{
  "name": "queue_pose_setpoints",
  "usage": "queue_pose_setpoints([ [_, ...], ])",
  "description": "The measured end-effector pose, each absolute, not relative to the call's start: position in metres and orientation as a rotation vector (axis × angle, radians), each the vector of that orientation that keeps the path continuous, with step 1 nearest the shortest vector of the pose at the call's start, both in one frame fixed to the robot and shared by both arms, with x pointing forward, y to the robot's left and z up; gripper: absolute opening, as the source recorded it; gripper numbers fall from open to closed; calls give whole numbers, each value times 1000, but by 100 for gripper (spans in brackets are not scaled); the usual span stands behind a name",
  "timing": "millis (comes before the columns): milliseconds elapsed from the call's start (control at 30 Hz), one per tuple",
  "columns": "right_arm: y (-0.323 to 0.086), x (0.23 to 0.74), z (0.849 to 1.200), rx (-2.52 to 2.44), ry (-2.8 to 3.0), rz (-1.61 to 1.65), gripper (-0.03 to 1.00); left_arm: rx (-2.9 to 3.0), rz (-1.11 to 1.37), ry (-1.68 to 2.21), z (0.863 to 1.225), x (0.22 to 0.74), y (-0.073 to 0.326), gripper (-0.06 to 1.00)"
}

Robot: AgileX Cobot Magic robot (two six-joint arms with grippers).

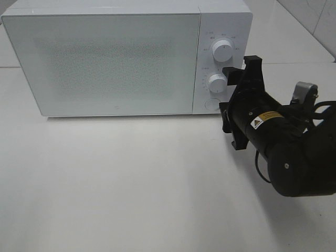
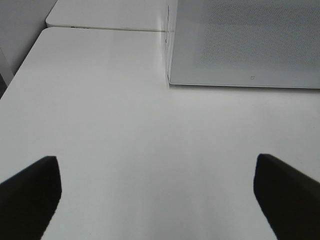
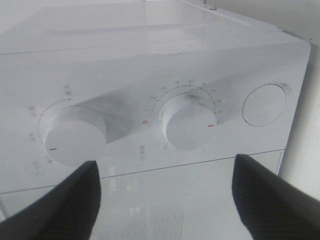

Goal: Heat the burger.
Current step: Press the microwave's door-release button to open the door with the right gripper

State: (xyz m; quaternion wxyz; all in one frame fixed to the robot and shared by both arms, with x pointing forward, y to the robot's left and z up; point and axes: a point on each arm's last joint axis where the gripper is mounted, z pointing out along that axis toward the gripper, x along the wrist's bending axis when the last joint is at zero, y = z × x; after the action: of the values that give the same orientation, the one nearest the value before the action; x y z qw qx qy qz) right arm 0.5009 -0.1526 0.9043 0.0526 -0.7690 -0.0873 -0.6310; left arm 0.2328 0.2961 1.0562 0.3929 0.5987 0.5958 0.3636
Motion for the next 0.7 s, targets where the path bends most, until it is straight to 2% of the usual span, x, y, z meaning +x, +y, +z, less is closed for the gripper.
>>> queue_pose_setpoints([
  [200, -159, 487, 919, -2418, -496, -1899, 68, 1520, 923, 1512, 1056, 233, 296, 99],
  [467, -159, 467, 944, -2458, -1262, -1758, 68, 1520, 923, 1512, 1056, 233, 296, 99],
  [700, -161, 444, 955, -2250, -1973, -1524, 68, 1520, 923, 1512, 1056, 233, 296, 99],
])
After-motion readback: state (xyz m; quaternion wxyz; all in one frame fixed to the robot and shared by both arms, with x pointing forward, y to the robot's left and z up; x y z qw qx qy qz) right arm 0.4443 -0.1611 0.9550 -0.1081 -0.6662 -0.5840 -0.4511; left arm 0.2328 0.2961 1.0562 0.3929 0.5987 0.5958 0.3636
